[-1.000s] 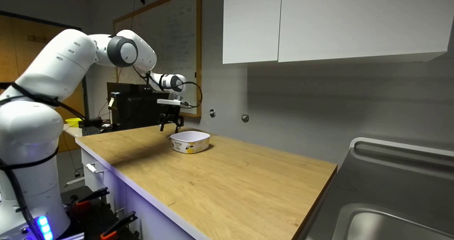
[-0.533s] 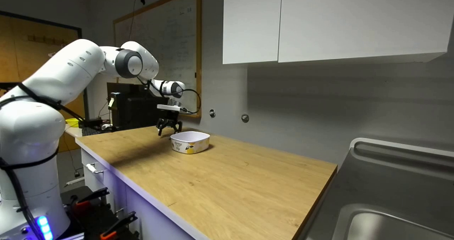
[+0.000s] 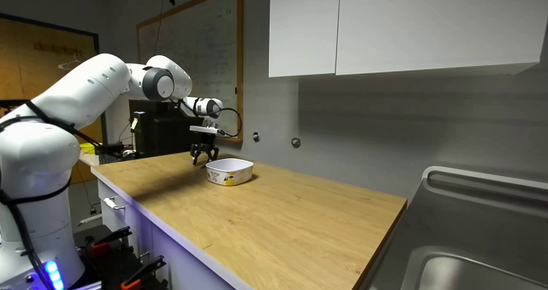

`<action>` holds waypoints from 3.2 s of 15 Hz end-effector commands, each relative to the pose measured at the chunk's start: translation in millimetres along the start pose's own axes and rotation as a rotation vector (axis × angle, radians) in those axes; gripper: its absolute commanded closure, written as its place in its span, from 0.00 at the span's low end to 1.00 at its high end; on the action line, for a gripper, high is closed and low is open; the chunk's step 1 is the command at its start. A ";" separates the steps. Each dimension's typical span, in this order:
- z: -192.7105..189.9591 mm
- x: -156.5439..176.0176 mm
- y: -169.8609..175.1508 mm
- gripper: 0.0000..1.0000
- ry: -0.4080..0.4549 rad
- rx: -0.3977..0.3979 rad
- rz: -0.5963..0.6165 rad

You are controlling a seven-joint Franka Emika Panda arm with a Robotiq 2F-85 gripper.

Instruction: Put the marker in the bowl

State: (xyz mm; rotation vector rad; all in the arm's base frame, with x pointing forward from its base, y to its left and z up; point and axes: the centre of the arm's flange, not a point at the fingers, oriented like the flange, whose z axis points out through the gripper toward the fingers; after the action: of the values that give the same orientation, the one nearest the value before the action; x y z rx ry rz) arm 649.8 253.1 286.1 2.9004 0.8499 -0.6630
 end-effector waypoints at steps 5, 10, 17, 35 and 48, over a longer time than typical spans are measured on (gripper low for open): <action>-3.7 15.5 6.8 0.95 -0.014 -0.011 0.004; -20.0 -1.5 -14.9 0.93 0.041 -0.026 0.013; -80.8 -73.1 -34.0 0.93 0.219 -0.040 0.091; -46.7 -278.1 104.9 0.93 0.318 0.068 0.504; -5.2 -250.0 119.4 0.93 0.208 0.080 0.522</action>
State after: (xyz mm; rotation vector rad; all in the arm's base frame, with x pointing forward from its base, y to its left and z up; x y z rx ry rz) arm 517.0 27.1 394.9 3.1056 0.0839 -0.3428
